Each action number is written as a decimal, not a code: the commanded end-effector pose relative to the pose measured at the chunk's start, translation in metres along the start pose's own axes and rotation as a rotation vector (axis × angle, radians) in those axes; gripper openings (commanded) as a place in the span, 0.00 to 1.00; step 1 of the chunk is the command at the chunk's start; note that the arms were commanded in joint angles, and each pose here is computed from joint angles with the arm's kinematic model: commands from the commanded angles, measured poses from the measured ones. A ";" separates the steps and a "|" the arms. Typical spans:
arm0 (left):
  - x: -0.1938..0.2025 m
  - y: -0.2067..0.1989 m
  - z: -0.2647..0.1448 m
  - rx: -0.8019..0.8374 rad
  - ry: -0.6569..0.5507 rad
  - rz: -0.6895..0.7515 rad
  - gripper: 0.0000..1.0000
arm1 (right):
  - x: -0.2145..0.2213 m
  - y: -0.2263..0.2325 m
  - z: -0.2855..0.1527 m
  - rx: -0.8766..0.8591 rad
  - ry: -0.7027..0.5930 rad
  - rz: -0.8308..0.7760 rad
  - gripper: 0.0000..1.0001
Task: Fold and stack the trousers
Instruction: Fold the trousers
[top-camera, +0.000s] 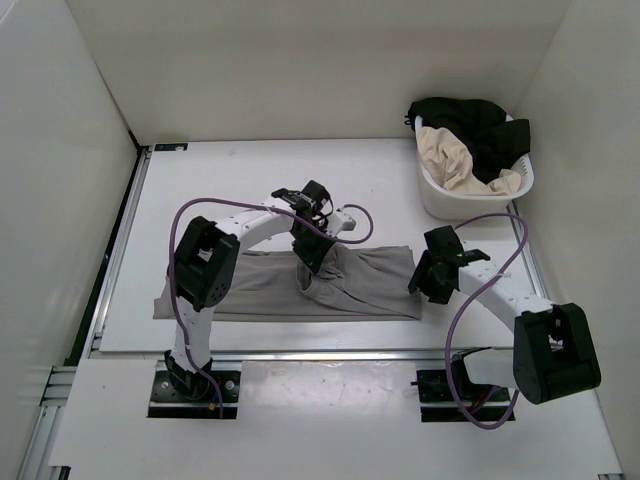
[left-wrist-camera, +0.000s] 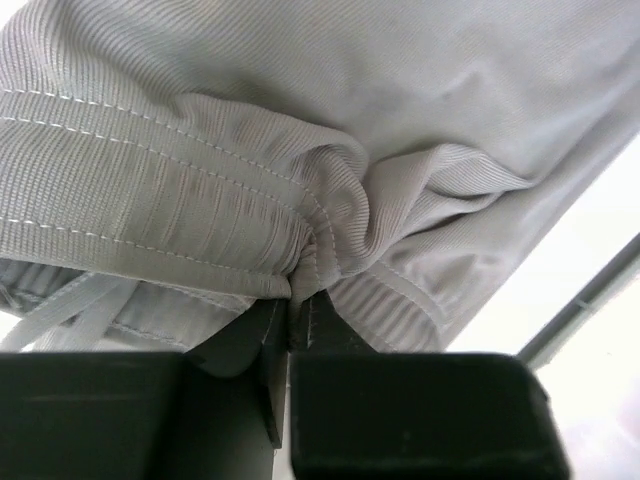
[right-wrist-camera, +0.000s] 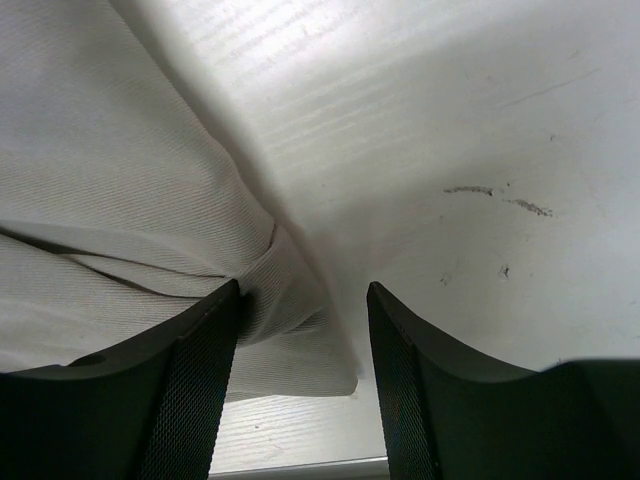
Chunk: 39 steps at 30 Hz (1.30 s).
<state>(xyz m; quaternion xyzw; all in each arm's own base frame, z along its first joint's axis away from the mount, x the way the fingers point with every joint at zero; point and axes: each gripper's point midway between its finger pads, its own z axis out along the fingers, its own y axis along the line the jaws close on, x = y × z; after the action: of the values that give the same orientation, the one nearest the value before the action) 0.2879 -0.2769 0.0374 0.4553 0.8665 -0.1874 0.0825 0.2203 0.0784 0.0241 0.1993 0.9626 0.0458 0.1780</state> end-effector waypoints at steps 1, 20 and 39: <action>-0.018 -0.015 -0.011 0.066 -0.051 0.036 0.14 | 0.010 -0.006 0.004 0.009 0.022 0.011 0.58; 0.082 -0.073 -0.058 0.295 0.258 0.030 0.14 | 0.013 -0.009 0.005 0.015 0.029 0.001 0.57; 0.091 -0.031 -0.057 0.155 0.161 -0.080 0.68 | -0.025 0.027 -0.013 -0.084 -0.034 -0.045 0.52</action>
<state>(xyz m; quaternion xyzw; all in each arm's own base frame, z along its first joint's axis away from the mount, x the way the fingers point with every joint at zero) 0.1971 -0.2056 0.0442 0.4370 0.8685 -0.2147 -0.0933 0.2194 0.0837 0.0248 0.1909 0.9648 0.0590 0.1712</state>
